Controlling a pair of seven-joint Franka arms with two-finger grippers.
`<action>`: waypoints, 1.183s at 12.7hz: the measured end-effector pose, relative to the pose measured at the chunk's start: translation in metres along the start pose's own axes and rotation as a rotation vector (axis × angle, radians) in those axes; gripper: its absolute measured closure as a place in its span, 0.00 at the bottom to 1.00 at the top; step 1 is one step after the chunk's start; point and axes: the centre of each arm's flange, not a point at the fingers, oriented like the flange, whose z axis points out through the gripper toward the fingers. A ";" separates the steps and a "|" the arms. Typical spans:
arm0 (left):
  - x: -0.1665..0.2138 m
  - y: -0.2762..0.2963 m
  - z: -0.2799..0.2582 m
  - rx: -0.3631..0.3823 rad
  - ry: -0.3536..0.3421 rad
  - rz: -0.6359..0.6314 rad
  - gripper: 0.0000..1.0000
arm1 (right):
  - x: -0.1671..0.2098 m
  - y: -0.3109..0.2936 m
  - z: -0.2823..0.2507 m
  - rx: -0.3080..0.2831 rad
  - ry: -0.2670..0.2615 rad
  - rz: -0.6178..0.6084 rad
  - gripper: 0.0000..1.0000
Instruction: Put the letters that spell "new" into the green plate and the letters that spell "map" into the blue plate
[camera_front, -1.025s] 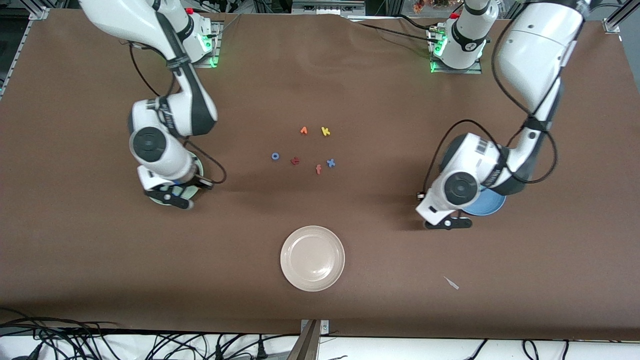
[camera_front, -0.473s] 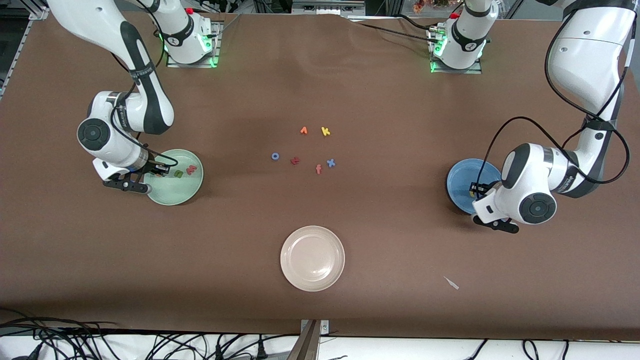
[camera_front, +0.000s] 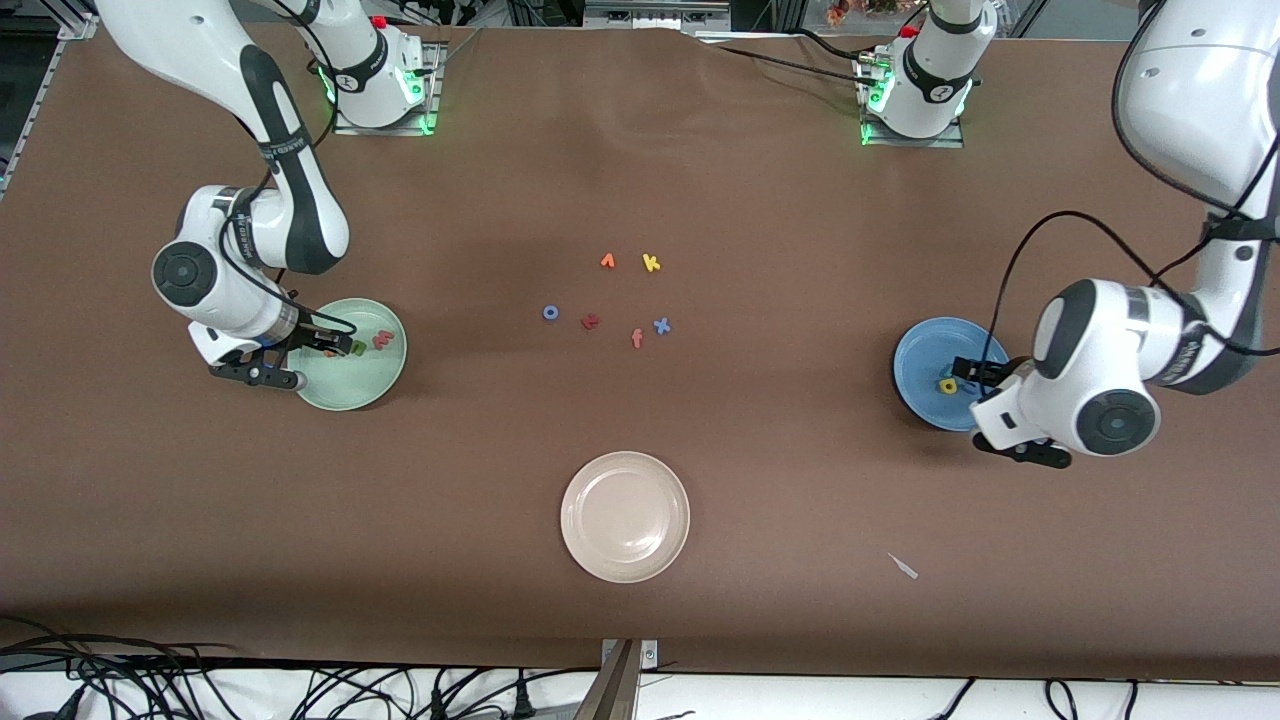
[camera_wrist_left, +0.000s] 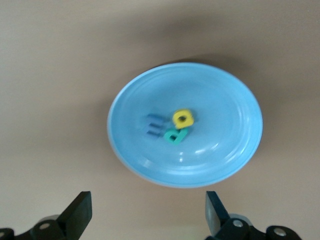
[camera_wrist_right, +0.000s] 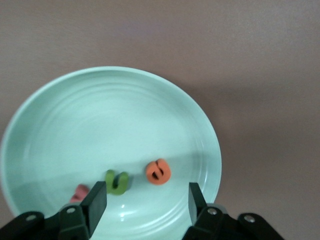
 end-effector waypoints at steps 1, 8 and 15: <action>-0.008 -0.008 -0.015 0.000 -0.006 -0.016 0.00 | 0.007 -0.005 -0.028 0.010 -0.027 -0.011 0.25; -0.107 -0.066 -0.104 -0.044 0.218 -0.210 0.00 | 0.027 -0.008 -0.232 0.069 -0.008 -0.205 0.00; -0.246 -0.011 -0.210 -0.021 0.450 -0.233 0.00 | 0.008 0.071 -0.325 0.071 0.065 -0.229 0.00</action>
